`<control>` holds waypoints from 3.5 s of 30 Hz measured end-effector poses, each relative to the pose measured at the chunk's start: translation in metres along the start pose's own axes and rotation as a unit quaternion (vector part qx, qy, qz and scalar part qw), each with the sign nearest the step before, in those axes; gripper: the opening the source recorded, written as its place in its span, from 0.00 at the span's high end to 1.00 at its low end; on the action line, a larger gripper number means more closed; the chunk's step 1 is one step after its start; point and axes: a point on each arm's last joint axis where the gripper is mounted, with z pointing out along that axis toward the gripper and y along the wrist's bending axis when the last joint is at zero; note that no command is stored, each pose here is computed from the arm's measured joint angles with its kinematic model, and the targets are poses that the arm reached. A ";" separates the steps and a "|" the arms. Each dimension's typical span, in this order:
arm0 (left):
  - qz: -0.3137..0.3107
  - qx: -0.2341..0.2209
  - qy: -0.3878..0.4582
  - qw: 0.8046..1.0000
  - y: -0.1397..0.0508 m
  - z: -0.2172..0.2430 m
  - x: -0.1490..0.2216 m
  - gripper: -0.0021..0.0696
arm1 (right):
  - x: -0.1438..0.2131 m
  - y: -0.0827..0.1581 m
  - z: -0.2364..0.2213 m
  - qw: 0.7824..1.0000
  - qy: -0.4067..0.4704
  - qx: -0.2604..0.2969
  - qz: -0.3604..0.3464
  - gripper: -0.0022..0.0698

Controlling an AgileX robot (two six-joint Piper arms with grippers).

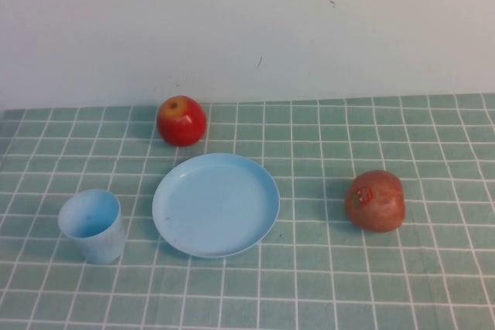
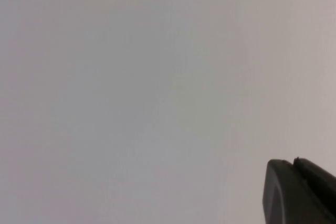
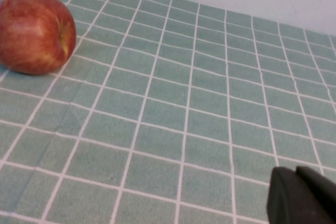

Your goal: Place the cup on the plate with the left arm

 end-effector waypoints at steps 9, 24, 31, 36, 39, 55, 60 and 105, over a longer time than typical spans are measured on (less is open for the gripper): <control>-0.074 0.052 -0.143 0.986 -0.016 0.001 -0.049 0.97 | 0.000 0.000 0.000 1.000 0.000 0.000 0.000 0.97; -0.031 -0.016 0.193 0.981 -0.051 0.060 -0.094 0.97 | 0.000 0.000 0.000 1.000 0.000 0.000 0.000 0.97; -0.014 -0.063 0.332 0.941 -0.043 0.071 -0.063 0.97 | 0.000 0.000 0.000 1.000 0.000 0.000 0.000 0.97; 0.016 -0.101 0.474 0.874 -0.032 0.084 -0.029 0.97 | 0.000 0.000 0.000 1.000 0.000 0.000 0.000 0.97; 0.028 -0.116 0.540 0.833 -0.029 0.094 -0.017 0.97 | 0.000 0.000 0.000 1.000 0.000 0.000 0.000 0.97; 0.043 -0.145 0.661 0.735 -0.018 0.178 0.038 0.52 | 0.000 0.000 0.000 1.000 0.000 0.000 0.000 0.97; 0.041 -0.157 0.688 0.707 -0.007 0.198 0.071 0.50 | 0.000 0.000 0.000 1.000 0.000 0.000 0.000 0.97; 0.052 0.070 0.711 0.698 -0.093 0.270 0.131 0.95 | 0.000 0.000 0.000 1.000 0.000 0.000 0.000 0.97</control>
